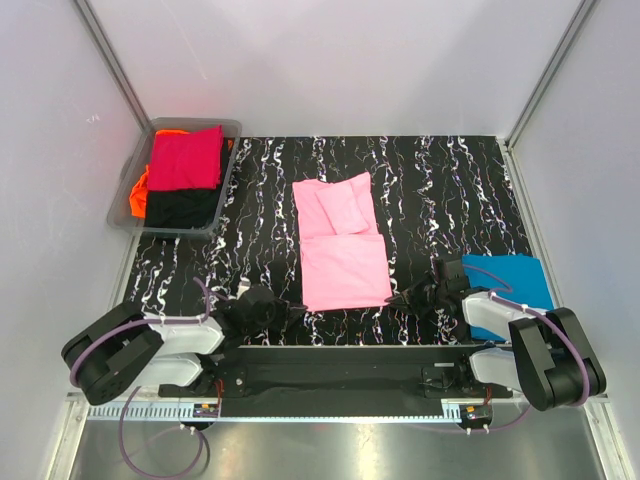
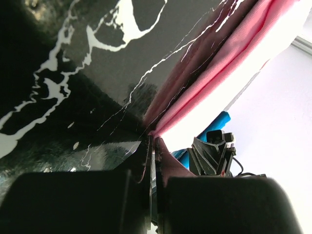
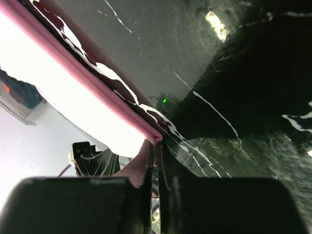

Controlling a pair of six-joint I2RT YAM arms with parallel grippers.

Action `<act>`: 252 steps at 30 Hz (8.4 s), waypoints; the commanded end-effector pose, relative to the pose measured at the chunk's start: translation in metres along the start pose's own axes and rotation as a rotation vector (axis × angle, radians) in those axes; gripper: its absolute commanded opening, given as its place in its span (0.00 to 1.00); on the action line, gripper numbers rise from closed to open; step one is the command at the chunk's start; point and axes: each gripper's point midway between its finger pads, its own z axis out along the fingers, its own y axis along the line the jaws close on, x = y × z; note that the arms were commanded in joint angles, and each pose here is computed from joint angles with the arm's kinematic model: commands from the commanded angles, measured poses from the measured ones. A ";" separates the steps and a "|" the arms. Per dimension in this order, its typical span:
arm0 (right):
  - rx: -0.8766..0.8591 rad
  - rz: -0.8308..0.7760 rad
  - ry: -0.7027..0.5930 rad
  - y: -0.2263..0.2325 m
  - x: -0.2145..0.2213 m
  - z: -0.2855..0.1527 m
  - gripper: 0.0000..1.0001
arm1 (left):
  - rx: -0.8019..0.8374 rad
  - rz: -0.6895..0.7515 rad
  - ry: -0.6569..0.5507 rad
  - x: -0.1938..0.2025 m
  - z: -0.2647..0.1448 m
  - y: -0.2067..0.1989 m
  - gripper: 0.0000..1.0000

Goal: Fold and stack the t-shirts
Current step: Fold the tshirt

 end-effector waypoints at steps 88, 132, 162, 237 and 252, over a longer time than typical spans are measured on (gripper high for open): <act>-0.034 -0.323 0.177 0.215 -0.106 -0.003 0.02 | 0.170 0.480 -0.042 -0.122 0.056 -0.300 0.00; 0.008 -0.372 0.092 0.221 -0.246 0.031 0.44 | 0.171 0.719 -0.120 -0.197 0.117 -0.373 0.47; -0.383 -0.361 0.207 0.269 -0.178 0.098 0.17 | 0.406 0.843 0.334 -0.052 0.041 -0.259 0.29; -0.306 -0.387 0.228 0.245 -0.135 0.087 0.35 | 0.478 0.681 0.332 -0.110 0.158 -0.287 0.32; -0.329 -0.284 0.170 0.233 -0.221 0.084 0.43 | 0.414 0.803 0.242 -0.156 0.158 -0.324 0.39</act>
